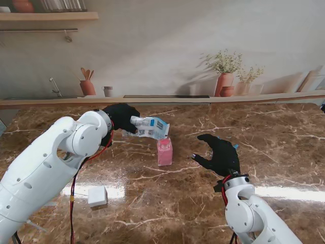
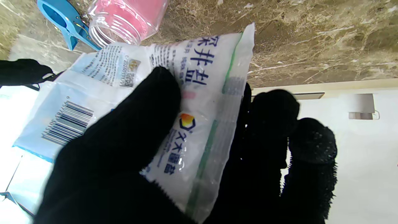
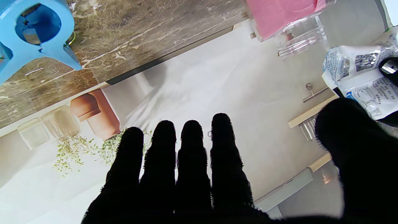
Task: Fill the seasoning bottle
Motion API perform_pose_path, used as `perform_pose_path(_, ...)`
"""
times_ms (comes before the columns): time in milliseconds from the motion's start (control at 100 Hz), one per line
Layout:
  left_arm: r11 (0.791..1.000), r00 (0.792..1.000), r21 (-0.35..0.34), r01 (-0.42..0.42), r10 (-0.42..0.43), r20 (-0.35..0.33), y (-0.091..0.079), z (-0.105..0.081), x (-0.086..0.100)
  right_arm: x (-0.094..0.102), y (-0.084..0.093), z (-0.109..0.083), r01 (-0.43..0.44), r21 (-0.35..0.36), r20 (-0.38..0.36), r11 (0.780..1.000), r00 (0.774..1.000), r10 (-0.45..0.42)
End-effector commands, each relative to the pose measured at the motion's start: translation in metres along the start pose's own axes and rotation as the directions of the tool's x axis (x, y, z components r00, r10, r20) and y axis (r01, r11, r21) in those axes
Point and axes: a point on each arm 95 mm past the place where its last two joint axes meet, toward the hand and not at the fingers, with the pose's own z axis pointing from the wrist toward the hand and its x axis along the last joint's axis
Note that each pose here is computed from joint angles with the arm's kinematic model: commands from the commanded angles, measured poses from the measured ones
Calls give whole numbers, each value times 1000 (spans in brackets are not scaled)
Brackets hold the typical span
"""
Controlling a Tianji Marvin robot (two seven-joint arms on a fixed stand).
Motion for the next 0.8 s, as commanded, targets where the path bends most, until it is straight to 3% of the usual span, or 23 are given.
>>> perform_pose_path(0,1000,1000,14,-19,19,-12,-7,-1,4,-2,-5,-4,-8,20,10,1000,1000,7)
perform_pose_path(790,986,986,5,-168,168,-16,-16,10,22,-4,-3,-5,-20,13,16,1000,1000,20)
